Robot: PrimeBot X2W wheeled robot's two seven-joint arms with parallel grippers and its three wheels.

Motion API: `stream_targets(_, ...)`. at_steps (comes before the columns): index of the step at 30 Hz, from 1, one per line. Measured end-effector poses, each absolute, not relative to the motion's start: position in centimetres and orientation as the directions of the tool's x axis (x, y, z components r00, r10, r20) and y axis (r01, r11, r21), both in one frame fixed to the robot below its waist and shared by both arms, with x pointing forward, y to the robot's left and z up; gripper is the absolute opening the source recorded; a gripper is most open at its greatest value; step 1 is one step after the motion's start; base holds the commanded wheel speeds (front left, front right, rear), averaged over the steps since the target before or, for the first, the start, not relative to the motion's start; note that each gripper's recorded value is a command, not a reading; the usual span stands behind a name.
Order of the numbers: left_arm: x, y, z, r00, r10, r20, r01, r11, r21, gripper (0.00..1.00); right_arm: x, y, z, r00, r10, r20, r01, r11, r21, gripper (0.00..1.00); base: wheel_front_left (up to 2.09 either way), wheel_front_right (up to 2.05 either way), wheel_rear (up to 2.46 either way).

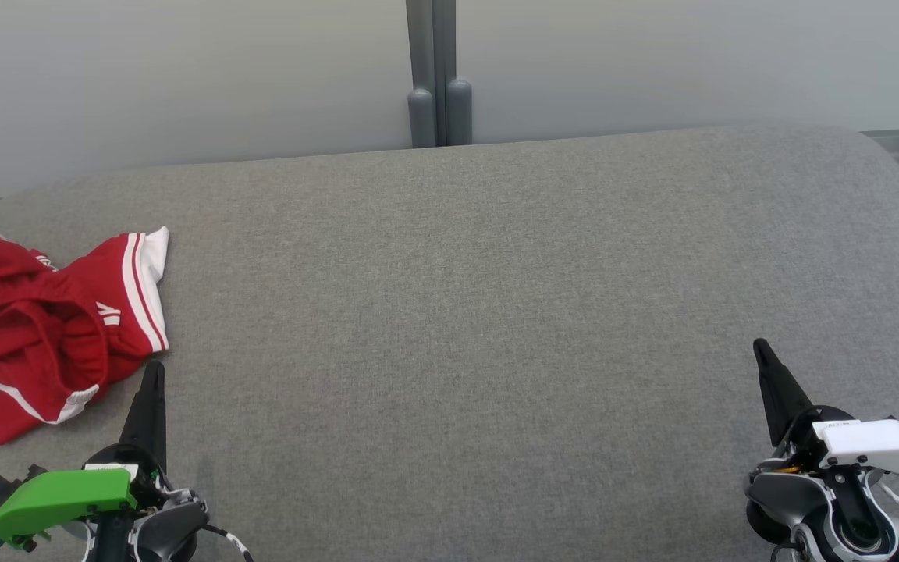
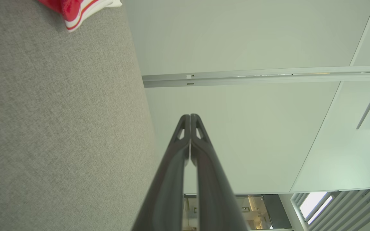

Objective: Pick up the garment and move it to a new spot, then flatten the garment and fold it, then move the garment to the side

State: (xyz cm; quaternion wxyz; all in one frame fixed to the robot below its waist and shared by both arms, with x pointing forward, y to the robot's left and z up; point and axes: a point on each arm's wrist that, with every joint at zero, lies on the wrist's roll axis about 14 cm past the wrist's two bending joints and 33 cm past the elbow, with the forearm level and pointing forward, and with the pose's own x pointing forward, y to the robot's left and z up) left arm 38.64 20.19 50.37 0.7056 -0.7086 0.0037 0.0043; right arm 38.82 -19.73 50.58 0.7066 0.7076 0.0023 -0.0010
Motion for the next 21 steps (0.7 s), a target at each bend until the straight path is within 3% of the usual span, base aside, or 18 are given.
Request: stream_targets(21, 38.64, 20.19, 50.37, 1.0, 0.001, -0.011, -0.011, -0.004, -1.0, 0.0, 38.82, -19.73, 50.58, 1.0, 0.002, -0.005, 0.005, -0.001, 1.0, 0.0, 0.0, 0.0, 0.0)
